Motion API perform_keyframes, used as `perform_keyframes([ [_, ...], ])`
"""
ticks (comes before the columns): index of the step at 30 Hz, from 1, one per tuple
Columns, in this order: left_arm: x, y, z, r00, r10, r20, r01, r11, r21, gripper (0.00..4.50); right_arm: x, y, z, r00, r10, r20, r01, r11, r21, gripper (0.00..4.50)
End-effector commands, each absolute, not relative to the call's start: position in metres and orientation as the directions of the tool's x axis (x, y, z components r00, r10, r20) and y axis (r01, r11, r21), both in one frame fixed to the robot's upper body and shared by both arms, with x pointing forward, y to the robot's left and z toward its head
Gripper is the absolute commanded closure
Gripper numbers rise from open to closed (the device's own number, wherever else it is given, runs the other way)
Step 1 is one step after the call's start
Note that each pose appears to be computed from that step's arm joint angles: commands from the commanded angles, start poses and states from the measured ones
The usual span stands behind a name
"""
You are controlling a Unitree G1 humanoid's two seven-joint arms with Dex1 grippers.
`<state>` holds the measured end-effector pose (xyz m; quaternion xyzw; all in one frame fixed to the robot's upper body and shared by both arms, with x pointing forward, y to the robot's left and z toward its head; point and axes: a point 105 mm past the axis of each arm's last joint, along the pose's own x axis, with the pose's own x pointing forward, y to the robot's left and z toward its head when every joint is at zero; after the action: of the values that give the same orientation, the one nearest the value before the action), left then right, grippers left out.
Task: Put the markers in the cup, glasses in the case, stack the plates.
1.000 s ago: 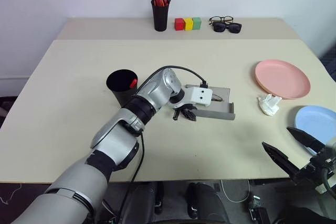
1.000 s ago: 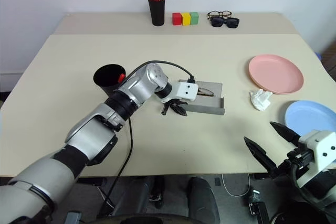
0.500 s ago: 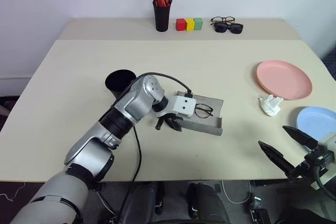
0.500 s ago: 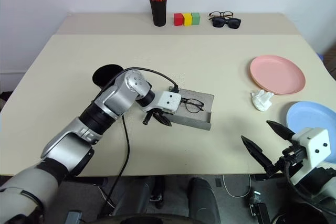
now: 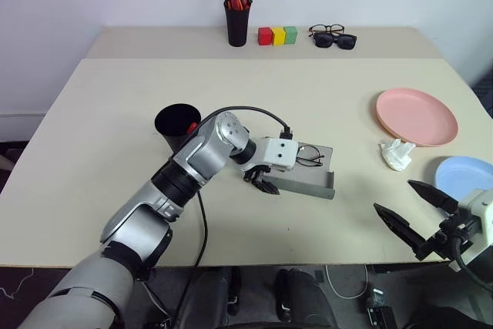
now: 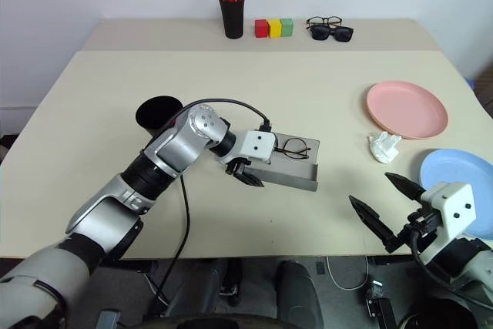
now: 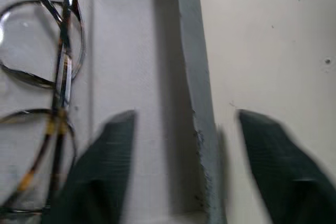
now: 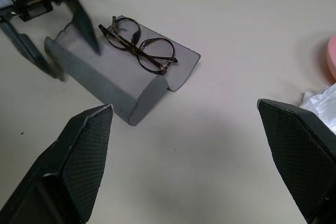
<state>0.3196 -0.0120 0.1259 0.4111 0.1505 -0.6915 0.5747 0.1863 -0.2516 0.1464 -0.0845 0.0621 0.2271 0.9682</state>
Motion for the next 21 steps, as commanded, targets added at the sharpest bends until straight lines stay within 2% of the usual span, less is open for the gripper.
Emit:
perform_keyframes([
  [1,0.319,-0.019,0.148,0.013,-0.706,-0.708,0.898,-0.303,0.319,0.22,0.187,-0.249,0.152,0.885,0.441,-0.149,-0.462,0.872,-0.165,0.00],
  [8,0.338,-0.039,0.203,0.091,-0.801,-0.592,0.877,-0.217,0.428,0.22,0.191,-0.247,0.153,0.881,0.451,-0.142,-0.470,0.867,-0.167,0.00],
  [11,0.364,-0.050,0.234,0.224,-0.836,-0.501,0.844,-0.090,0.529,0.22,0.200,-0.239,0.153,0.868,0.476,-0.146,-0.496,0.849,-0.183,0.00],
  [15,0.393,-0.055,0.269,0.386,-0.868,-0.313,0.779,0.124,0.615,0.22,0.220,-0.226,0.148,0.815,0.547,-0.190,-0.578,0.790,-0.203,0.00],
  [18,0.392,-0.049,0.295,0.378,-0.911,-0.165,0.779,0.217,0.588,0.22,0.238,-0.218,0.151,0.768,0.609,-0.197,-0.640,0.740,-0.209,0.00],
  [21,0.384,-0.025,0.304,0.343,-0.929,-0.136,0.797,0.212,0.566,0.22,0.254,-0.211,0.150,0.714,0.657,-0.243,-0.700,0.676,-0.228,0.00],
])
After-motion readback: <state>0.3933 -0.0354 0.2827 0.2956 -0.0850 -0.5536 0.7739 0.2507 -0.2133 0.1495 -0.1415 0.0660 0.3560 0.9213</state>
